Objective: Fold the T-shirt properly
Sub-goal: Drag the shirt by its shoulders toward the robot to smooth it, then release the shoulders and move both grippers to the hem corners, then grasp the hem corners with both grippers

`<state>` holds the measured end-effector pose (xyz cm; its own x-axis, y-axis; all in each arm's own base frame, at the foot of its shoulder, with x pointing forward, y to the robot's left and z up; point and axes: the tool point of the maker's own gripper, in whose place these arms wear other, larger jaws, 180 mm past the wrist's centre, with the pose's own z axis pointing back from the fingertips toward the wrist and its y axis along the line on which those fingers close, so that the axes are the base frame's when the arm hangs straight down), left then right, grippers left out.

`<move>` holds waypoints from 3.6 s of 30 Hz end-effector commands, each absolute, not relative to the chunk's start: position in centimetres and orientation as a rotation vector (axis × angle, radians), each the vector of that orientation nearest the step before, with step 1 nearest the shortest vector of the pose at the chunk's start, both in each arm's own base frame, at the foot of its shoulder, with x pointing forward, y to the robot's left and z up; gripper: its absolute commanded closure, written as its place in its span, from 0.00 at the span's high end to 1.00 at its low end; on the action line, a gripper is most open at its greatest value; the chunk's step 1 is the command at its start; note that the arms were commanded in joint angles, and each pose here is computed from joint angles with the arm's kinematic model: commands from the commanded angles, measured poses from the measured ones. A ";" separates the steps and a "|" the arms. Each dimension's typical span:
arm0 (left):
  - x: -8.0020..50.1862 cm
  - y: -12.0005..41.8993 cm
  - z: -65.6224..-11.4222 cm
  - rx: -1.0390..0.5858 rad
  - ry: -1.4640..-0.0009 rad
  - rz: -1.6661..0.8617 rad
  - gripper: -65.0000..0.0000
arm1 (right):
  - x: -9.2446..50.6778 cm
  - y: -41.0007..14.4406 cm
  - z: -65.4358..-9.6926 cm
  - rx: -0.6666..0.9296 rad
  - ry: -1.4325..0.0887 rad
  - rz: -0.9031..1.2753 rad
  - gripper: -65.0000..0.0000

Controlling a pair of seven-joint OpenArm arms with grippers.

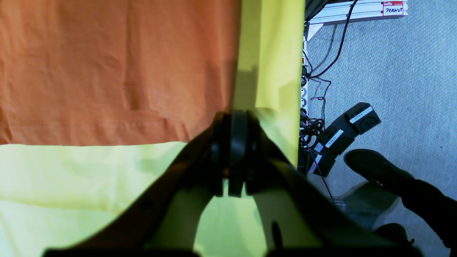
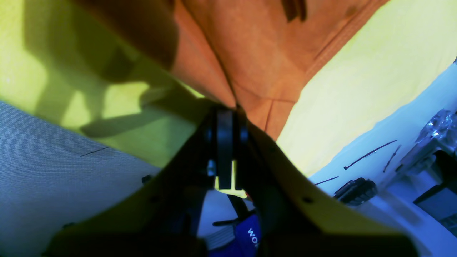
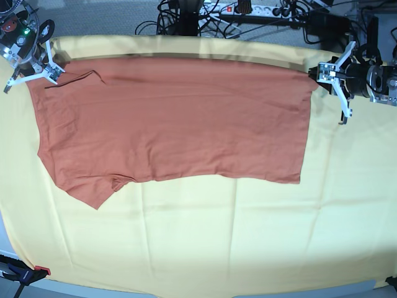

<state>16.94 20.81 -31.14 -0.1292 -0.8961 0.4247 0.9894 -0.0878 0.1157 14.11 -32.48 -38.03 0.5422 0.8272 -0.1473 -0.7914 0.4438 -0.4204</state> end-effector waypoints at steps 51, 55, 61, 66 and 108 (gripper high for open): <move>40.5 26.9 -31.2 -0.604 -0.835 -0.220 0.49 | 26.6 -32.4 -24.0 -0.969 -0.676 0.818 0.59; 40.4 25.3 -32.3 -0.639 -0.810 -0.214 0.49 | 26.7 -32.0 -24.2 -0.942 -0.689 0.830 0.59; 39.6 20.9 -33.7 -0.755 -0.720 -0.227 0.49 | 26.8 -31.8 -24.3 -0.931 -0.698 0.832 0.59; 39.7 18.6 -34.0 -0.800 -0.715 -0.236 0.47 | 27.0 -30.3 -25.2 -0.824 -0.745 0.840 0.59; 40.8 19.4 -34.5 -0.696 -0.782 -0.286 0.00 | 44.5 -30.0 -33.5 0.326 -0.799 0.039 0.57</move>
<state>39.83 18.77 -35.91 0.7116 0.0112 0.7025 0.4687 0.7372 -0.4866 43.03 -29.08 -36.11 0.7492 -0.0802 0.6575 -0.1489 0.9468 0.2852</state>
